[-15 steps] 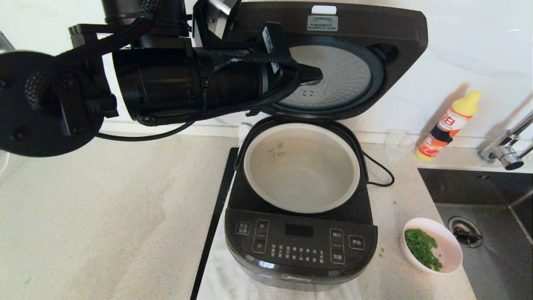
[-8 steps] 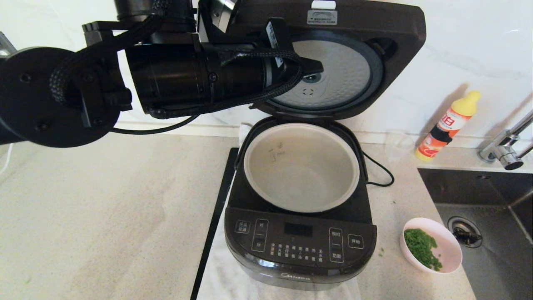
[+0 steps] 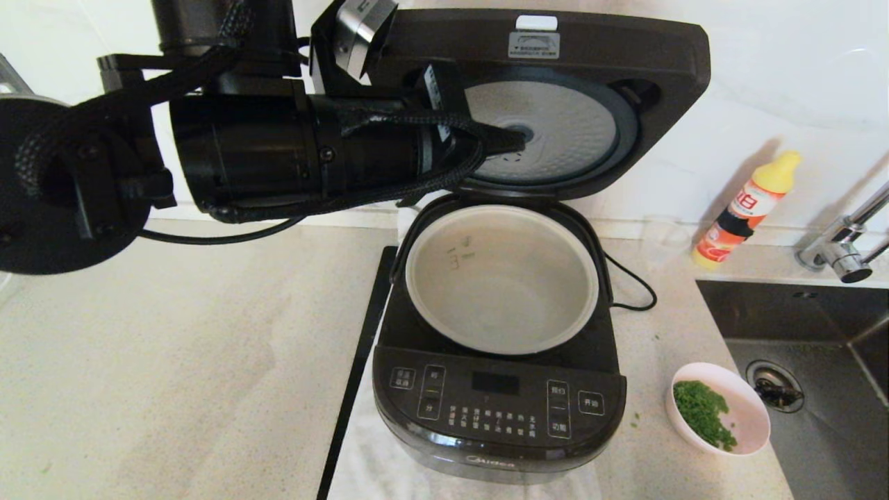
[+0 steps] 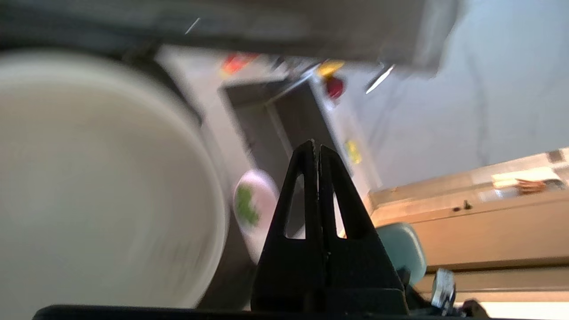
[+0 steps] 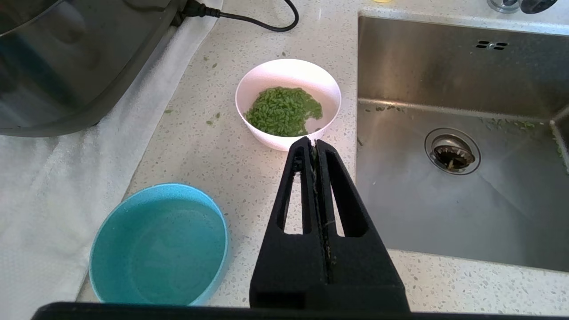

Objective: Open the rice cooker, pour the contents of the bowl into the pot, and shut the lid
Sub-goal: Open the rice cooker, then turn on the tap

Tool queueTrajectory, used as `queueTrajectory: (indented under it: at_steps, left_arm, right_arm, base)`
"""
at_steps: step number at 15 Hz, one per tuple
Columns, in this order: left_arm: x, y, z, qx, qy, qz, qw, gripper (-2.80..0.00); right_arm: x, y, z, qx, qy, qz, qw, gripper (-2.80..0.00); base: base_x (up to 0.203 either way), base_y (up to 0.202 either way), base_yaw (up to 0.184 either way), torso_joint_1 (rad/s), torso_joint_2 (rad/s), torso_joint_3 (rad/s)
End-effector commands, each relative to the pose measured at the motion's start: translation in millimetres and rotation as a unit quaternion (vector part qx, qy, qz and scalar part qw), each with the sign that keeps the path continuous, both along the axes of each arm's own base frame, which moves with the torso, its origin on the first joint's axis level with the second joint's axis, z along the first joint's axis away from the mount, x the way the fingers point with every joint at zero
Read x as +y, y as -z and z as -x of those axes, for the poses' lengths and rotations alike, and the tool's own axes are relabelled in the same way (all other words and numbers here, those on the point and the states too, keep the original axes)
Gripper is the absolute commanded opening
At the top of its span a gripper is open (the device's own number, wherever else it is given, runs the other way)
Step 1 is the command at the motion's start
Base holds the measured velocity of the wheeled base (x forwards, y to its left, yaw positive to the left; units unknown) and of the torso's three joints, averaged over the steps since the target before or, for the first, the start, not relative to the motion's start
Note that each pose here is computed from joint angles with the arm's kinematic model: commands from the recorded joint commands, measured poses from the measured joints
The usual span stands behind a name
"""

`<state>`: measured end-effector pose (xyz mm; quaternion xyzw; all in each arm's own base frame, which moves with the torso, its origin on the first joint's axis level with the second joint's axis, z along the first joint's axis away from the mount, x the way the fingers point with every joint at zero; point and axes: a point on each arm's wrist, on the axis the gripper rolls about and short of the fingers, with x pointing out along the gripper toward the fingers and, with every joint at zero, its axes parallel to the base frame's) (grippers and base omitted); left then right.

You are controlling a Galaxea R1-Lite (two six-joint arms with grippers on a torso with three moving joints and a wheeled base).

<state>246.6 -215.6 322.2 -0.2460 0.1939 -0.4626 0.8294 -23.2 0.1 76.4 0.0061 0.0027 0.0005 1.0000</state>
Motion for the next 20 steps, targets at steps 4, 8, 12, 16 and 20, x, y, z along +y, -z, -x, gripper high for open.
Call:
queueTrajectory:
  at_steps: [4,8,12,16,20]
  left_arm:
    - [60,-14,79,-0.016,0.010,0.014,0.9997,-2.80]
    - [115,-9,132,-0.052,-0.071,-0.050,0.9949,-2.80]
    - [167,12,163,-0.145,-0.351,-0.220,0.8984,-2.80]
    - [213,51,207,-0.129,-0.514,-0.267,0.8048,-2.80]
    - [228,99,271,-0.152,-0.605,-0.240,0.7435,-2.80]
  right_arm:
    - [0,0,0,0.000,0.000,0.000,1.000,-2.80]
    - [0,0,0,0.000,0.000,0.000,1.000,-2.80]
    - [0,0,0,0.000,0.000,0.000,1.000,-2.80]
    - [0,0,0,0.000,0.000,0.000,1.000,-2.80]
    - [0,0,0,0.000,0.000,0.000,1.000,-2.80]
  base:
    - [0.000,0.000,0.000,0.000,0.00,0.000]
    - [0.000,0.000,0.000,0.000,0.00,0.000]
    - [0.000,0.000,0.000,0.000,0.00,0.000]
    - [0.000,0.000,0.000,0.000,0.00,0.000]
    - [0.000,0.000,0.000,0.000,0.00,0.000]
